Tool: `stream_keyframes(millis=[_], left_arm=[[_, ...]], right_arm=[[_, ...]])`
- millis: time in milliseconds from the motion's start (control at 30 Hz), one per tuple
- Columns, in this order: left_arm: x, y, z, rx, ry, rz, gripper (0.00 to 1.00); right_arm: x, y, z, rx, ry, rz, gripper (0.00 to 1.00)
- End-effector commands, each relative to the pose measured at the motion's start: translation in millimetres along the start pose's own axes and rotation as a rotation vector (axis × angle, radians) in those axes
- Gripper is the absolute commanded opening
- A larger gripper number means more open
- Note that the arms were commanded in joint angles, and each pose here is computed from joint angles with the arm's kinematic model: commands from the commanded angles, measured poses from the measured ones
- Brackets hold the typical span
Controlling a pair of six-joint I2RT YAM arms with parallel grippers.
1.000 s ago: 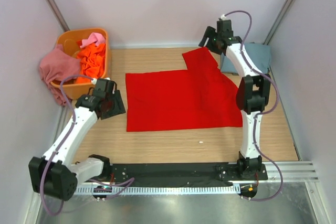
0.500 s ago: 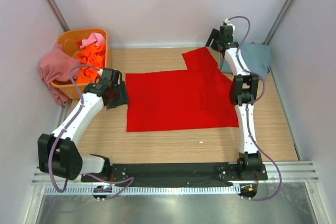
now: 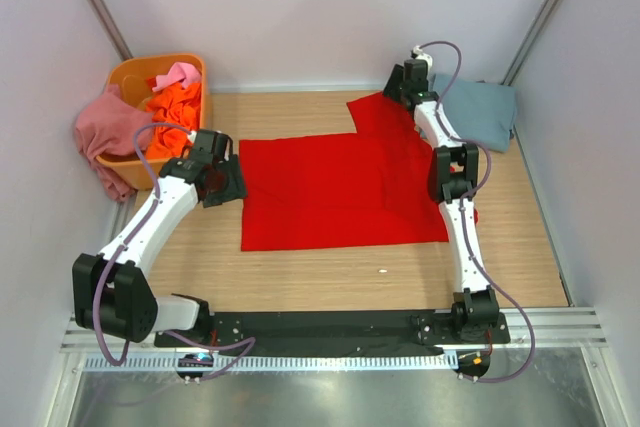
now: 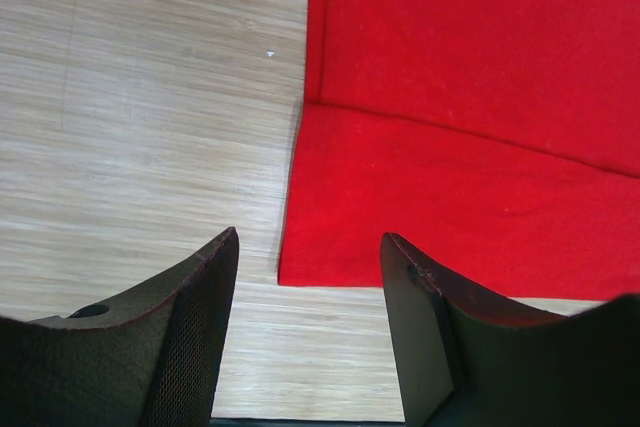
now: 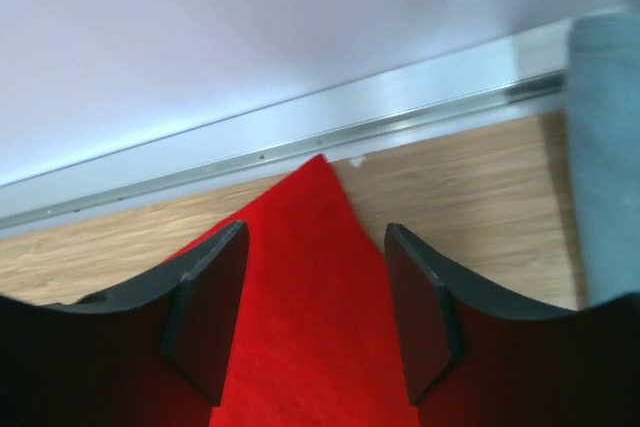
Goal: Fold and stack the t-shirts
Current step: Fold the tshirt
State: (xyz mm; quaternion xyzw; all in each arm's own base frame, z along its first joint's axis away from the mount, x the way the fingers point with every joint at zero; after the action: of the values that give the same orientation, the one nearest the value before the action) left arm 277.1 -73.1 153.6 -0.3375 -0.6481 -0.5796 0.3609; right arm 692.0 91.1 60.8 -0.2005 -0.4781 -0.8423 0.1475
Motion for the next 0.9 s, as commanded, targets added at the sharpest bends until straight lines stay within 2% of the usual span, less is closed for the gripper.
stream_keyframes(millis=[0,33,200,333,467,667,833,867], left_arm=[[2,3,-4,-0.014,-0.026,-0.024,0.60],[2,4,-4,-0.013,-0.027,-0.027,0.60],[2,4,-4,-0.013,-0.029,-0.026,0.60],[2,4,-4,-0.013,-0.023,-0.025,0.60],[-1,4,-2,-0.013,-0.008,-0.018,0.60],[-18,15,-6,0.011,0.023,0.024,0.60],[-35,61,-18,0.074,0.052,-0.029,0.59],[-36,79,-22,0.089,0.058,-0.068,0.58]], right_arm=[[-2,5,20,-0.023,0.058,-0.037,0.58],[-3,2,19,-0.025,0.063,-0.028,0.56],[-7,-5,15,-0.023,0.053,-0.014,0.29],[-6,-7,11,-0.006,0.039,-0.009,0.01],[1,1,15,0.015,0.047,-0.019,0.01],[52,45,55,-0.027,0.165,-0.088,0.01],[84,42,59,-0.016,0.219,-0.102,0.01],[85,42,57,0.002,0.216,-0.100,0.01]])
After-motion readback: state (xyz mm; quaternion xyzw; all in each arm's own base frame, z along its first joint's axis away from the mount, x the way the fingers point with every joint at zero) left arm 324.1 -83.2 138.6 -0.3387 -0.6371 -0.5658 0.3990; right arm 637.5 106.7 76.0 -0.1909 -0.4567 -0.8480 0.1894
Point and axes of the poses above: each gripper's point midway between its finger pads, its own x axis back along the fingers, its own z axis along the line the jaws close on, y = z × x, the point moved 3 cm from there along x, back along the fingers, and after that the axes turned 9 degrees about -x, right-handed, at the moved point
